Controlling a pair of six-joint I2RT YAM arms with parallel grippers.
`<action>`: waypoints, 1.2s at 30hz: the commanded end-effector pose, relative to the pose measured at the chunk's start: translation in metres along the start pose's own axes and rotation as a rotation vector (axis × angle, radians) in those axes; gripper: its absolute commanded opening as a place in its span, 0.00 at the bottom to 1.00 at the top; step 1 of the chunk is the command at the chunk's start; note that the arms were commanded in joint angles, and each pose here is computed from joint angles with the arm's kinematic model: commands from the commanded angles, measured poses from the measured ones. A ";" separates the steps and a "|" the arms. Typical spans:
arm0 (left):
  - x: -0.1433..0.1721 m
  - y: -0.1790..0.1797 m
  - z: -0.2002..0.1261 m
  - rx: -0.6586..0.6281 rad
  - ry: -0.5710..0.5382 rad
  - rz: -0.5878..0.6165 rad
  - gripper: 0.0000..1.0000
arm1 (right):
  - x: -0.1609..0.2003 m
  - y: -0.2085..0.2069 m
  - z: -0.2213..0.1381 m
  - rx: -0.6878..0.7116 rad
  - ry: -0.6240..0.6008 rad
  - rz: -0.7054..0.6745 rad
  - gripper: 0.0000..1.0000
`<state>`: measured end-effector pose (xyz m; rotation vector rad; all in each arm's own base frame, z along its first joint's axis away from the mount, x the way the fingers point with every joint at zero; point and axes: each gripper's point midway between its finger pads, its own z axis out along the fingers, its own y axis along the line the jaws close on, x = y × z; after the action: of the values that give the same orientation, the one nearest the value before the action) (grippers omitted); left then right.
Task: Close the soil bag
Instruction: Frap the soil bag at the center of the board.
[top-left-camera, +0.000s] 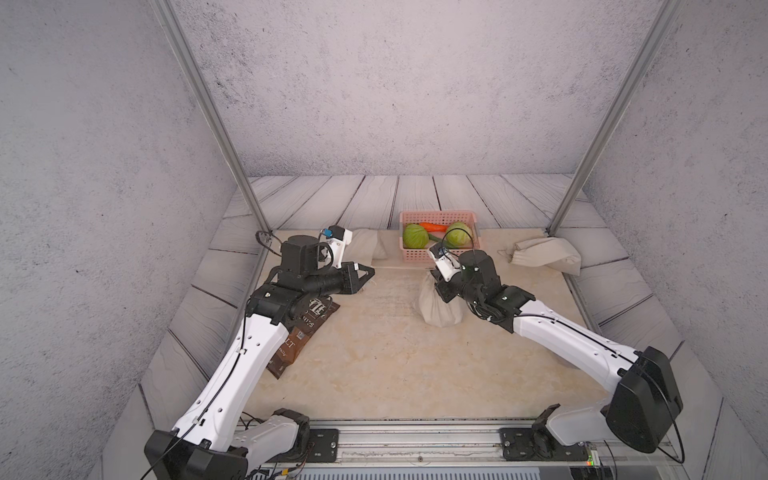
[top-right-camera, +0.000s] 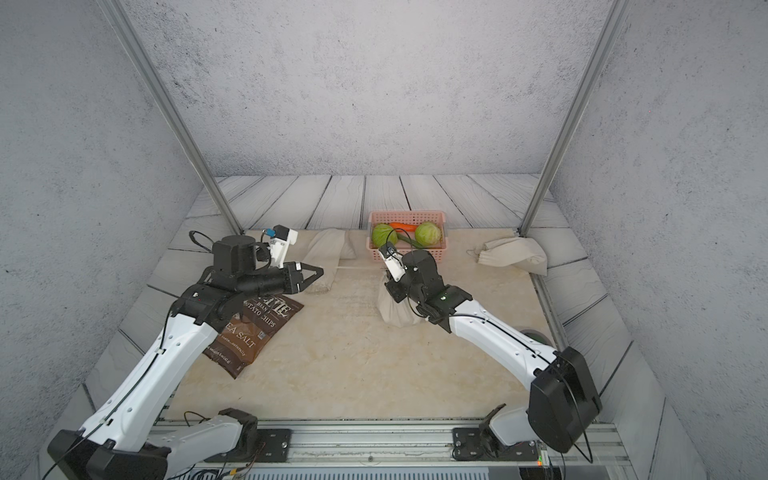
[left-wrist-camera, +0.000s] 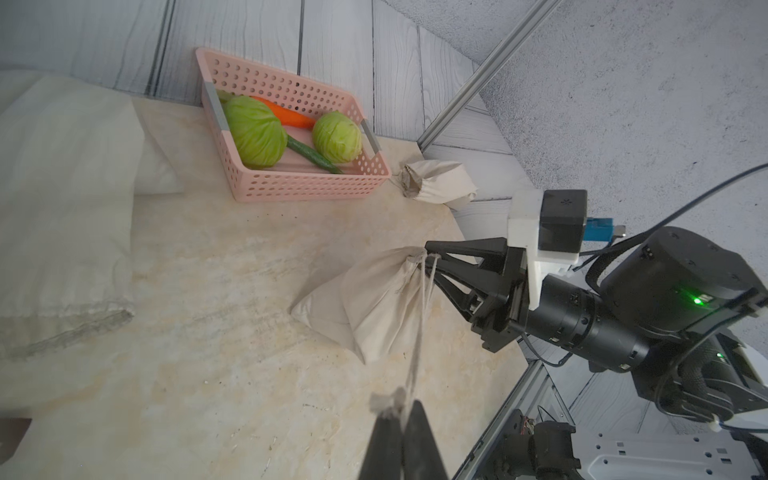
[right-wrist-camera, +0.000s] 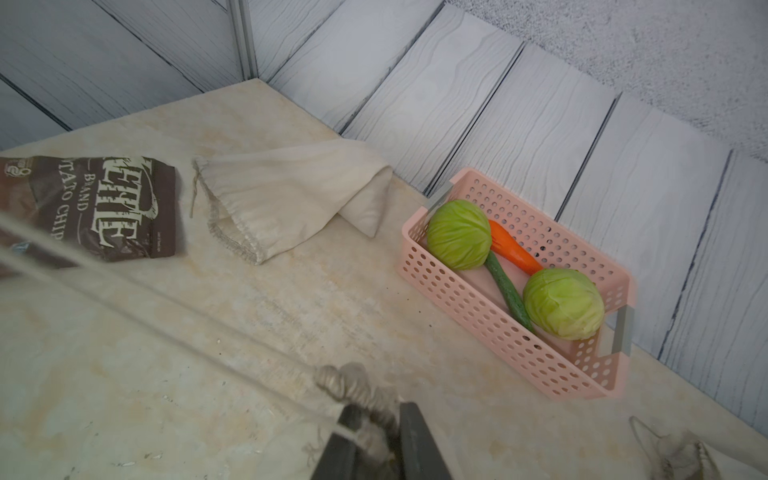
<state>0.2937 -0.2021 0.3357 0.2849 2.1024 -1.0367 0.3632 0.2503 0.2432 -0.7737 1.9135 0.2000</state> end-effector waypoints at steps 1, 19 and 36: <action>-0.063 -0.047 -0.033 0.039 -0.234 0.167 0.00 | 0.038 -0.047 -0.019 0.142 0.144 0.051 0.33; -0.076 -0.107 -0.010 0.164 -0.184 0.226 0.00 | -0.083 0.032 -0.090 -0.292 -0.279 0.035 0.79; -0.084 -0.118 -0.030 0.162 -0.222 0.253 0.00 | -0.105 0.066 -0.054 -0.288 -0.217 0.028 0.58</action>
<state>0.2891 -0.2516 0.4471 0.4553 1.8275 -1.0487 0.3028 0.3253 0.3424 -0.9155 1.6835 0.6049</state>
